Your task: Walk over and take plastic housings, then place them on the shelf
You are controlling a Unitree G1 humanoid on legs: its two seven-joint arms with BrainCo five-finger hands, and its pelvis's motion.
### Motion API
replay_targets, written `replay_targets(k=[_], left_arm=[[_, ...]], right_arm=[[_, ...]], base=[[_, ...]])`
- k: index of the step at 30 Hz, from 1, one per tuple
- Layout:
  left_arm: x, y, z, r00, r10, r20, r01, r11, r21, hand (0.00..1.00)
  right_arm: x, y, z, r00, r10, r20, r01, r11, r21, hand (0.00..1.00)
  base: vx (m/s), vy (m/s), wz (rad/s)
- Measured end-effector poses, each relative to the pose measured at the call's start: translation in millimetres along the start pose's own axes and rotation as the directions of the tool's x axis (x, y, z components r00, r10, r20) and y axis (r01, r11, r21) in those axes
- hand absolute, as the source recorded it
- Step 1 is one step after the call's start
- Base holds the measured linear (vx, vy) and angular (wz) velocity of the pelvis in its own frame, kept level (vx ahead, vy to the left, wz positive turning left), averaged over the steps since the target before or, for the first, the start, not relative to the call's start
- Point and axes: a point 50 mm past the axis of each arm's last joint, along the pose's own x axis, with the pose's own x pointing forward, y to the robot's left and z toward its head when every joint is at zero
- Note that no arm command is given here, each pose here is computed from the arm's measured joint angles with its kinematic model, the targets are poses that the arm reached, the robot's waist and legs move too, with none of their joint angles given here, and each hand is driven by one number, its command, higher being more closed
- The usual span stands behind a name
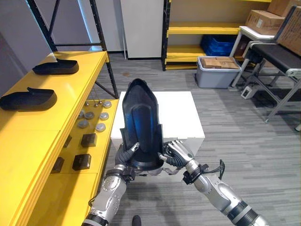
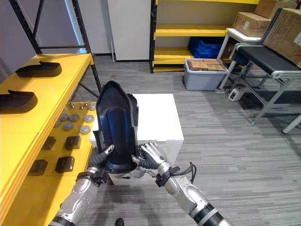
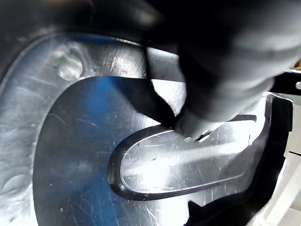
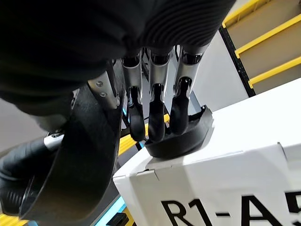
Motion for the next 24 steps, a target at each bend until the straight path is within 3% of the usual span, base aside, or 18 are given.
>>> replay_targets(k=[3,5,8,10,13,17,19,24], left_arm=[[-0.2,-10.6,20.0,0.994,-0.006,0.107,0.002,0.999,0.041,1.0],[-1.7,-18.9,37.8,0.979,-0.001,0.202,-0.011,0.998,0.056,1.0],[-6.4,-23.2,46.2,0.966,0.017,0.256,-0.032,0.998,0.055,1.0],[-12.8,-14.5,46.1,0.96,0.067,0.271,-0.091,0.993,0.078,1.0],[-22.0,4.9,39.4,0.953,0.171,0.252,-0.198,0.976,0.086,1.0],[-37.4,19.9,41.7,0.93,0.252,0.268,-0.282,0.956,0.079,1.0],[-42.6,25.1,44.6,0.917,0.282,0.282,-0.312,0.948,0.068,1.0],[-58.2,43.5,40.9,0.89,0.362,0.276,-0.4,0.912,0.092,1.0]], right_arm=[[-3.1,-18.0,3.2,0.991,-0.128,-0.03,0.13,0.989,0.071,0.0],[-1.7,-48.5,11.8,0.952,-0.304,-0.027,0.304,0.938,0.164,0.0],[-4.7,-76.0,21.4,0.893,-0.449,0.0,0.437,0.869,0.231,0.0],[-15.7,-101.7,13.2,0.803,-0.591,-0.075,0.583,0.754,0.304,0.0],[-34.4,-120.4,-8.7,0.7,-0.686,-0.2,0.707,0.626,0.328,0.0],[-72.3,-127.1,-33.0,0.561,-0.74,-0.371,0.823,0.452,0.344,0.0],[-91.0,-120.6,-48.6,0.516,-0.727,-0.453,0.856,0.412,0.313,0.0],[-146.3,-56.9,-103.8,0.439,-0.461,-0.771,0.871,0.43,0.239,0.0]], base=[[0.0,0.0,0.0],[0.0,0.0,0.0],[0.0,-0.003,0.02],[-0.02,-0.01,0.07],[-0.01,-0.002,0.01],[0.0,0.0,0.0],[0.0,0.0,0.0],[0.0,0.0,0.0]])
